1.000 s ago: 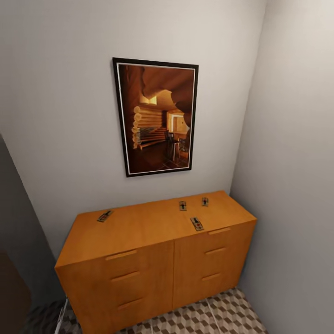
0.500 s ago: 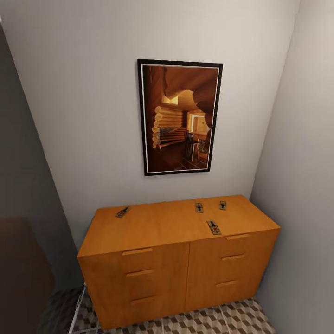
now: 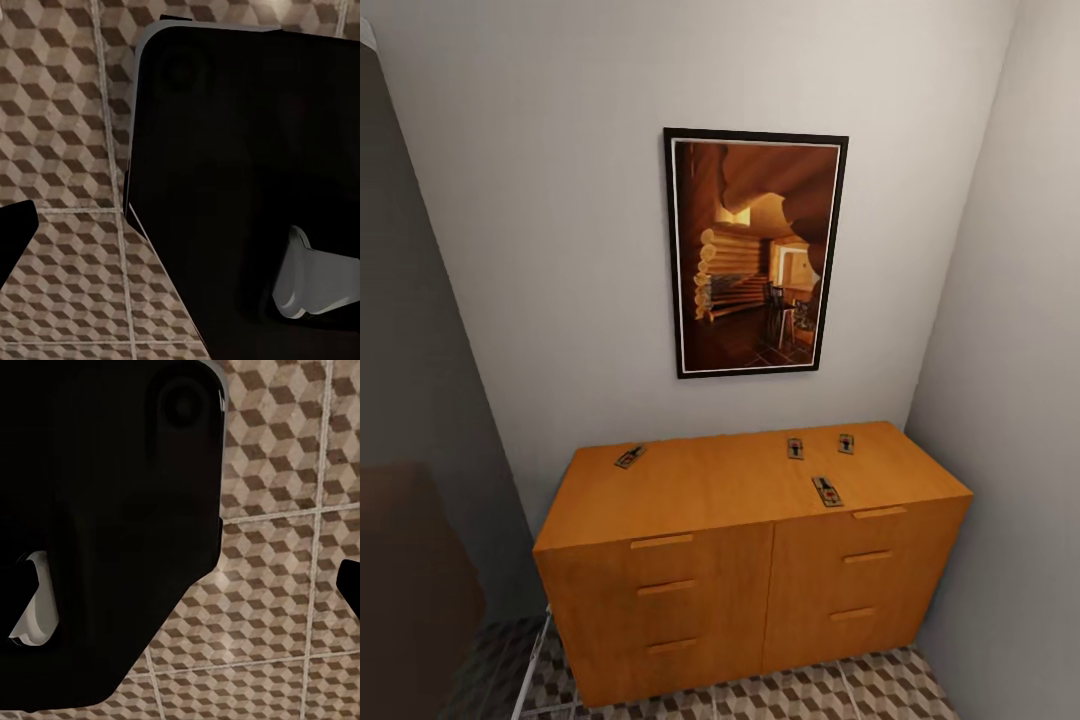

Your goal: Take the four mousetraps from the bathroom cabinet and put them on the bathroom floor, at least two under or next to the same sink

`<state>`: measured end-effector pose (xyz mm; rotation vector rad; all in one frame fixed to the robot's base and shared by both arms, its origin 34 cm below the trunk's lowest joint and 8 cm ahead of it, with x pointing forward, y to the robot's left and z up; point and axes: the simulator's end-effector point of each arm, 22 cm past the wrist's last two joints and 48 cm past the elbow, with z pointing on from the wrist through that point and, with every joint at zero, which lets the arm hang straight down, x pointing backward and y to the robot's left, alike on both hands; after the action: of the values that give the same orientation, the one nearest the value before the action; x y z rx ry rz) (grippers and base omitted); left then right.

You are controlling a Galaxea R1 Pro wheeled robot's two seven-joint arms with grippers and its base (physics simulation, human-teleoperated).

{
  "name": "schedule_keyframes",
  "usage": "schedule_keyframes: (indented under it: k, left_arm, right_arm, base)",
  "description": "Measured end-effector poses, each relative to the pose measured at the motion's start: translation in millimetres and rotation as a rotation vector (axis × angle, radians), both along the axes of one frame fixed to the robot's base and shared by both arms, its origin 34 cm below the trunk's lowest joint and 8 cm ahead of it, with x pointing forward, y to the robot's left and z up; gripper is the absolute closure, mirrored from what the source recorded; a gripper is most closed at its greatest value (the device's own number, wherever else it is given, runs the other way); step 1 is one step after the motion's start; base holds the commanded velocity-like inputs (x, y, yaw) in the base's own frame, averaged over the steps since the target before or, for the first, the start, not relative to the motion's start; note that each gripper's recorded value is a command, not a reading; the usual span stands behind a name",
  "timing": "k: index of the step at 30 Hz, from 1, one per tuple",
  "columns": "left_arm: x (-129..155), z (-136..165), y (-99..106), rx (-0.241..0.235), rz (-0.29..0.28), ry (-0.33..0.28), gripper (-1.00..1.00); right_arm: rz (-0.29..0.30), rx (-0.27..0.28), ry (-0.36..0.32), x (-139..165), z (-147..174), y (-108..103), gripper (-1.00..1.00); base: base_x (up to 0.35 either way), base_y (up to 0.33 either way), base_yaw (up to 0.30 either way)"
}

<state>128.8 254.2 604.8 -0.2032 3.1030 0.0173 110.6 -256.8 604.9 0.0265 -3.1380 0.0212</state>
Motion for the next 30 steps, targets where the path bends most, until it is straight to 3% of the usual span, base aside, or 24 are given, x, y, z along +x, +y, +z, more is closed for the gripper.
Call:
schedule_keyframes:
  k: [30]
  left_arm:
    - [0.2,0.0,-0.2,-0.001,0.000,-0.001,-1.00]
  right_arm:
    - [0.000,0.000,-0.001,0.3,0.0,0.0,-1.00]
  base:
    - [0.000,0.000,0.001]
